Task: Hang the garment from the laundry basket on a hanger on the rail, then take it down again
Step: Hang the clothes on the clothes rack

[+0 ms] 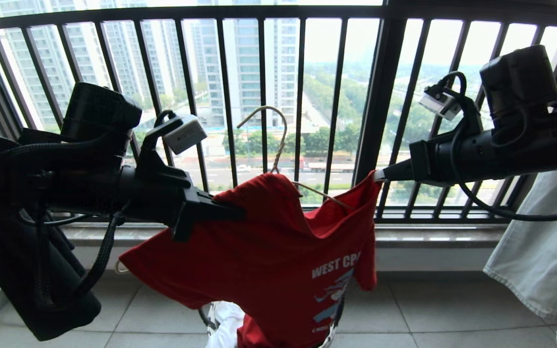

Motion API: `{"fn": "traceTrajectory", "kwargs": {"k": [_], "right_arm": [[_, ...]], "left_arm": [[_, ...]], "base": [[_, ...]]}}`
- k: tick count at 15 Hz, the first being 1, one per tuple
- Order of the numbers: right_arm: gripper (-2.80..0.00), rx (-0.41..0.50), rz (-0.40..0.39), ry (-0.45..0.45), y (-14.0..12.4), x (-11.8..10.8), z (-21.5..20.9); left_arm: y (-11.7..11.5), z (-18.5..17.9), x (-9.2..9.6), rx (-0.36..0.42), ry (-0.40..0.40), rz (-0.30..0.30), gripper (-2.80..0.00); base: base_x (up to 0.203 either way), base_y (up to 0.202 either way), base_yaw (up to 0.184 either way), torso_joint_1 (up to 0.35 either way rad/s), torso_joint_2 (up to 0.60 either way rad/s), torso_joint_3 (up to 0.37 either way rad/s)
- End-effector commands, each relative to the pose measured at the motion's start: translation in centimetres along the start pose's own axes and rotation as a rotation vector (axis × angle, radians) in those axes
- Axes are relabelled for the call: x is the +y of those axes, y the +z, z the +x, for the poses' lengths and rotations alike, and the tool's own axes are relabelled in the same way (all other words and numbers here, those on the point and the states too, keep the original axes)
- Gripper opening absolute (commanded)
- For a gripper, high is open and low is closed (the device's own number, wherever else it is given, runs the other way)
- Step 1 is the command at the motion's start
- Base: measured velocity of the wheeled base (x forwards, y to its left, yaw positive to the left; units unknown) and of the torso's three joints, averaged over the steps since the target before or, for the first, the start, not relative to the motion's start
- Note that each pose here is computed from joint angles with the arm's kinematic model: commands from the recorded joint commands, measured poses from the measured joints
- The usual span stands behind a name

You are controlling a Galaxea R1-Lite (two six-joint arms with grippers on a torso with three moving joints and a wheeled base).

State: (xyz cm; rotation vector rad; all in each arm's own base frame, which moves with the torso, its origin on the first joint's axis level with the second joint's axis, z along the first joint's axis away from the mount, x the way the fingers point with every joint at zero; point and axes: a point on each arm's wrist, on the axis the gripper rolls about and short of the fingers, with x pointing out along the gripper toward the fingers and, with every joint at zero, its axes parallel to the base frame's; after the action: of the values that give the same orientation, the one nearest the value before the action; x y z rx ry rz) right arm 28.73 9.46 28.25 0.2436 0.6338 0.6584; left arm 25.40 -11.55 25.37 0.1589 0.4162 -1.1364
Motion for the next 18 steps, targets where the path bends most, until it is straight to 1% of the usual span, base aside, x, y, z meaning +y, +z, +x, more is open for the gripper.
{"fn": "traceTrajectory", "kwargs": {"k": [1, 2, 5, 6, 8, 10, 15, 18], "right_arm": [[-2.8, -0.021, -0.003, 0.026, 0.0, 1.2, -1.1], [-2.8, -0.031, -0.003, 0.029, 0.1, 1.5, -1.5], [-2.8, -0.047, -0.008, 0.032, 0.2, 1.8, -2.2], [-2.8, -0.049, -0.008, 0.033, 0.2, 1.9, -2.3], [-2.8, -0.042, -0.005, 0.056, 0.0, 2.7, -2.3], [-2.8, -0.033, -0.001, 0.068, -0.2, 3.0, -2.0], [-2.8, -0.008, -0.007, 0.088, -0.6, 3.5, -1.5], [-2.8, 0.021, -0.016, 0.113, -1.2, 4.3, -0.9]], "left_arm": [[-0.3, 0.6, 0.3, 0.015, -0.011, -0.01, -2.8], [-0.2, 0.5, 0.3, 0.012, -0.007, -0.007, -2.8], [0.0, 0.3, 0.4, 0.001, 0.04, 0.006, -2.8], [-0.1, 0.4, 0.4, 0.003, 0.042, 0.007, -2.8], [-0.3, 0.7, 0.6, 0.011, 0.035, 0.0, -2.8], [-0.5, 1.0, 0.6, 0.019, 0.028, -0.004, -2.8], [-1.0, 2.8, -0.1, 0.053, -0.029, -0.014, -2.8], [-1.3, 3.4, 0.3, 0.058, -0.033, -0.016, -2.8]], "base": [[0.0, 0.0, 0.0, 0.0, 0.0, 0.0], [0.0, 0.0, 0.0, 0.0, 0.0, 0.0], [0.0, 0.0, 0.0, 0.0, 0.0, 0.0], [0.0, 0.0, 0.0, 0.0, 0.0, 0.0], [0.0, 0.0, 0.0, 0.0, 0.0, 0.0], [0.0, 0.0, 0.0, 0.0, 0.0, 0.0], [0.0, 0.0, 0.0, 0.0, 0.0, 0.0], [0.0, 0.0, 0.0, 0.0, 0.0, 0.0]]}}
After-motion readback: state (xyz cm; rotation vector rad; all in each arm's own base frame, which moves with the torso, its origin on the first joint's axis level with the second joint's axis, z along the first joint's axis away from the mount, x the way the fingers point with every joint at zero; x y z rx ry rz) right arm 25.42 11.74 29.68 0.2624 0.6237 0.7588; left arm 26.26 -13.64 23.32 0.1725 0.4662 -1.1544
